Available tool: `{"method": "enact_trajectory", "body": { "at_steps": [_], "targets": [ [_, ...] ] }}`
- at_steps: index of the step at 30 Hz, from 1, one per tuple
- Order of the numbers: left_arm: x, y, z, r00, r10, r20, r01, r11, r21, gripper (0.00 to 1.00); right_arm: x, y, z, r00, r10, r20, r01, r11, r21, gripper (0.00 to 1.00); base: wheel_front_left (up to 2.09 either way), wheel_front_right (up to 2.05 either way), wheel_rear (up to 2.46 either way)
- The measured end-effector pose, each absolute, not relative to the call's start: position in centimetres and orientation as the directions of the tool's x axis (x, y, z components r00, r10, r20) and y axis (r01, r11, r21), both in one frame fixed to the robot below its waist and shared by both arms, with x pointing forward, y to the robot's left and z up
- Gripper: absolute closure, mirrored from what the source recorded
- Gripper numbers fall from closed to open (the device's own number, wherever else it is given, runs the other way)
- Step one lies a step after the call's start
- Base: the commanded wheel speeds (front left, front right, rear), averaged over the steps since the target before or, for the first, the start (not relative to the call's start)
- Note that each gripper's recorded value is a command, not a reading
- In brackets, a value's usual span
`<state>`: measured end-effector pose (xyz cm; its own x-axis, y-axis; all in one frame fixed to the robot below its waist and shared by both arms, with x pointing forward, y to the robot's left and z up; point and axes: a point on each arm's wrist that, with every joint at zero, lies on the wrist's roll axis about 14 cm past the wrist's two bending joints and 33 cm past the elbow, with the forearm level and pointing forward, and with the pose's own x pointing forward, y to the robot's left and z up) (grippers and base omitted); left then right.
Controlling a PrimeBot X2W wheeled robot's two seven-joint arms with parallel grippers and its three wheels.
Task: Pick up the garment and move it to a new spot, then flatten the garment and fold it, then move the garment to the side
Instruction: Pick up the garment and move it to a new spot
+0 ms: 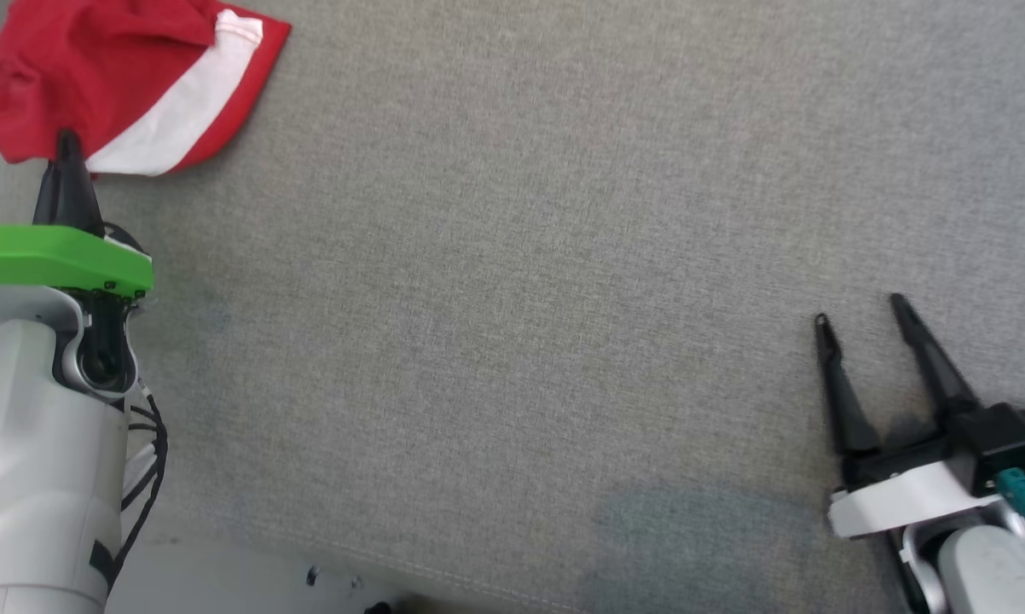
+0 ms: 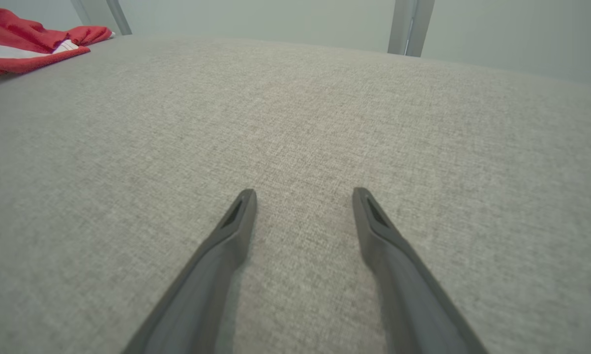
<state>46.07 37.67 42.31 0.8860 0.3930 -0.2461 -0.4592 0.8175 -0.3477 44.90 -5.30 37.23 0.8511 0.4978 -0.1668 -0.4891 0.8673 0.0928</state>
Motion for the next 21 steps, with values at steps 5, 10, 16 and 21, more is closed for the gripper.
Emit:
{"method": "enact_trajectory", "body": {
  "at_steps": [5, 10, 16, 21],
  "targets": [
    [45.9, 35.7, 45.6, 0.936, 0.317, -0.153, -0.352, 0.865, -0.357, 1.0, 43.5, -4.2, 38.5, 0.857, 0.489, -0.161, -0.472, 0.871, 0.138, 0.0, 0.0, 0.0, 0.0],
    [45.5, 30.8, 47.5, 0.979, 0.184, -0.085, -0.203, 0.896, -0.395, 1.0, 42.3, -4.6, 40.9, 0.88, 0.459, -0.126, -0.44, 0.885, 0.15, 0.0, 0.0, 0.0, 0.0],
    [44.9, 21.6, 49.3, 0.999, -0.048, -0.023, 0.031, 0.883, -0.469, 1.0, 40.7, -6.9, 43.8, 0.92, 0.385, -0.078, -0.372, 0.917, 0.142, 0.0, 0.0, 0.0, 0.0],
    [44.4, 12.9, 51.5, 0.965, -0.259, 0.033, 0.24, 0.828, -0.507, 1.0, 39.6, -9.3, 45.1, 0.948, 0.313, -0.057, -0.304, 0.944, 0.133, 0.0, 0.0, 0.0, 0.0]
  ]
}}
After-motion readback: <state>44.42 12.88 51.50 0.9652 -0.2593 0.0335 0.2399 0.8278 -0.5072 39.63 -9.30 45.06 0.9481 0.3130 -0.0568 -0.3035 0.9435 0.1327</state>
